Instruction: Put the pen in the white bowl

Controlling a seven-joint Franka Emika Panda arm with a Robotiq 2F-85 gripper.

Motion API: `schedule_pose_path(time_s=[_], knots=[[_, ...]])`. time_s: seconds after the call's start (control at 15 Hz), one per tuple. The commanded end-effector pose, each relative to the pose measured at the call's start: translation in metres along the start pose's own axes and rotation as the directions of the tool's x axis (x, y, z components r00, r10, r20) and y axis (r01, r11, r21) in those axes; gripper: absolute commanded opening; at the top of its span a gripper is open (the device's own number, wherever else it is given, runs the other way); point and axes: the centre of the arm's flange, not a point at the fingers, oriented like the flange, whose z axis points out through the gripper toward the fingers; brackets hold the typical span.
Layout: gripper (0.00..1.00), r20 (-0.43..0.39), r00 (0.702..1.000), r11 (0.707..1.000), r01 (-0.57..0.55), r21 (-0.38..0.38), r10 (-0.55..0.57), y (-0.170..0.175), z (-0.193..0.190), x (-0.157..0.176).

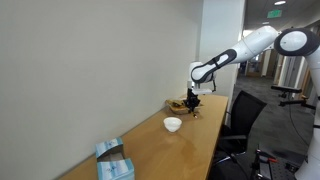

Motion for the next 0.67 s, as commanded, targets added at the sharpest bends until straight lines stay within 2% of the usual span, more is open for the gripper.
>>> schedule_pose_path(time_s=[0.0,0.2,0.4,0.6], knots=[[0.05,-0.082,0.996,1.0,0.02,0.003,-0.019,-0.021,-0.024,-0.015],[0.05,-0.126,0.992,1.0,0.016,0.026,-0.013,-0.053,-0.025,-0.02],[0.05,-0.162,0.987,0.999,-0.007,0.047,0.015,-0.084,-0.009,-0.023],[0.05,-0.187,0.982,0.999,-0.031,0.034,0.036,-0.103,0.013,-0.019]])
